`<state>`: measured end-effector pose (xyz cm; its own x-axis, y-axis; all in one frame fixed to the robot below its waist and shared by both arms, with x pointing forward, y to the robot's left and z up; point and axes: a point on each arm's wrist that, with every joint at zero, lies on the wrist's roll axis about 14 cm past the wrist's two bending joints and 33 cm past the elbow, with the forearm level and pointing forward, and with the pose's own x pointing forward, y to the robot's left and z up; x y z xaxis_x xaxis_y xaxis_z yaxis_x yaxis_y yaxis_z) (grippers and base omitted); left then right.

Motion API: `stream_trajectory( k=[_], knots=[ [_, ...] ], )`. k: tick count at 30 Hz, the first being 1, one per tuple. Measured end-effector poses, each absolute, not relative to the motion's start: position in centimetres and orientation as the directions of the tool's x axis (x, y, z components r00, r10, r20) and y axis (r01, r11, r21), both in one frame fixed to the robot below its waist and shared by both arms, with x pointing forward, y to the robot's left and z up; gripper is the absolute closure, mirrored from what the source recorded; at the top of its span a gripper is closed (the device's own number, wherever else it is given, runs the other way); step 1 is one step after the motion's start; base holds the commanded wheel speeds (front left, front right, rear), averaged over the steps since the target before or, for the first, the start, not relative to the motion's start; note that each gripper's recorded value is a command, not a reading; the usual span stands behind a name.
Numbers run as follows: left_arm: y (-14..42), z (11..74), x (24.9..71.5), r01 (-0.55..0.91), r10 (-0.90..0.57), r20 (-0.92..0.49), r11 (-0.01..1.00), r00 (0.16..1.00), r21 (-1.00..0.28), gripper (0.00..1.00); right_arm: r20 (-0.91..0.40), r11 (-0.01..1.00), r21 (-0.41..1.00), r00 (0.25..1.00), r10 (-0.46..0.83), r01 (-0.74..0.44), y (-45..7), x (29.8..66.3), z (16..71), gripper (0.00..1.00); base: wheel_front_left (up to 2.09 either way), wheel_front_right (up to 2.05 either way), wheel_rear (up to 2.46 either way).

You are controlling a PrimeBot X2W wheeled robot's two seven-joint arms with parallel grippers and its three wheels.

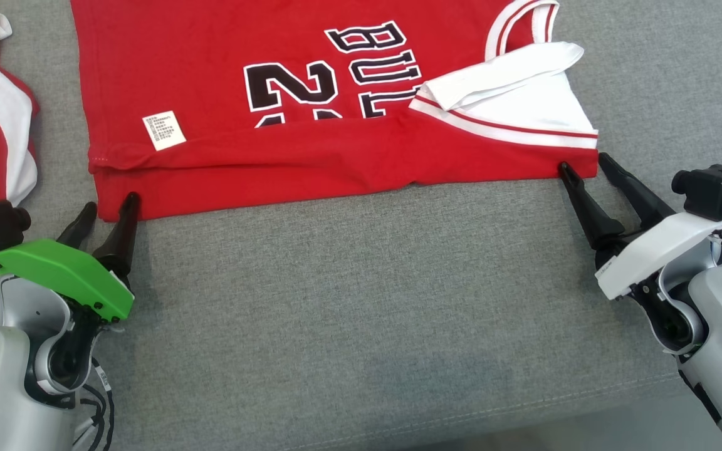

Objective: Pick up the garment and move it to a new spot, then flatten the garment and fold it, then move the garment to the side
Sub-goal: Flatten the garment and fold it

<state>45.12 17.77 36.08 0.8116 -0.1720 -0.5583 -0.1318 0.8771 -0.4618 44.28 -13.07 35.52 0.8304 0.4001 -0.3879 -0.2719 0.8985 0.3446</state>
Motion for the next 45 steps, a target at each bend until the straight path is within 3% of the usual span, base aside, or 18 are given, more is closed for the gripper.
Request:
stream_trajectory(
  k=[2, 8, 10, 11, 12, 13, 14, 34, 45],
  knots=[
    [17.8, 35.8, 45.1, -0.136, -0.171, -0.564, 0.877, 0.808, -0.460, 0.00, -0.390, 0.898, 0.346, 0.829, 0.401, -0.271, -13.0, 44.3, 35.3, 0.00, 0.00, 0.00, 0.00],
    [17.6, 35.4, 45.0, -0.134, -0.180, -0.580, 0.879, 0.795, -0.458, 0.00, -0.389, 0.895, 0.348, 0.826, 0.408, -0.278, -12.7, 44.5, 35.2, 0.15, 0.00, 0.00, 0.00],
    [17.5, 35.3, 45.0, -0.132, -0.185, -0.583, 0.880, 0.791, -0.457, 0.00, -0.387, 0.894, 0.348, 0.826, 0.411, -0.282, -12.6, 44.6, 35.3, 0.36, 0.00, 0.00, 0.00],
    [17.5, 35.3, 45.0, -0.132, -0.188, -0.586, 0.878, 0.788, -0.459, 0.00, -0.385, 0.893, 0.348, 0.826, 0.412, -0.284, -12.6, 44.7, 35.3, 0.52, 0.00, 0.00, 0.00],
    [17.5, 35.3, 45.1, -0.132, -0.190, -0.587, 0.878, 0.787, -0.461, 0.33, -0.386, 0.893, 0.349, 0.825, 0.413, -0.284, -12.5, 44.7, 35.3, 0.60, 0.00, 0.00, 0.00],
    [17.4, 35.3, 45.1, -0.132, -0.193, -0.589, 0.877, 0.785, -0.463, 0.73, -0.387, 0.893, 0.349, 0.823, 0.415, -0.286, -12.5, 44.6, 35.3, 0.80, 0.00, 0.00, 0.00],
    [17.4, 35.2, 45.0, -0.130, -0.198, -0.593, 0.876, 0.781, -0.465, 1.00, -0.390, 0.892, 0.350, 0.821, 0.417, -0.287, -12.4, 44.5, 35.2, 0.98, 0.00, 0.00, 0.00],
    [15.3, 37.4, 42.3, -0.078, -0.341, -0.582, 0.814, 0.738, -0.576, 1.00, -0.365, 0.893, 0.372, 0.844, 0.393, -0.254, -14.2, 44.7, 38.1, 1.00, 0.00, 0.00, 0.00],
    [15.7, 38.1, 38.2, -0.109, -0.381, -0.598, 0.775, 0.706, -0.623, 1.00, -0.475, 0.886, 0.435, 0.795, 0.378, -0.162, -15.3, 39.3, 36.0, 1.00, 0.00, 0.00, 0.00]
  ],
)
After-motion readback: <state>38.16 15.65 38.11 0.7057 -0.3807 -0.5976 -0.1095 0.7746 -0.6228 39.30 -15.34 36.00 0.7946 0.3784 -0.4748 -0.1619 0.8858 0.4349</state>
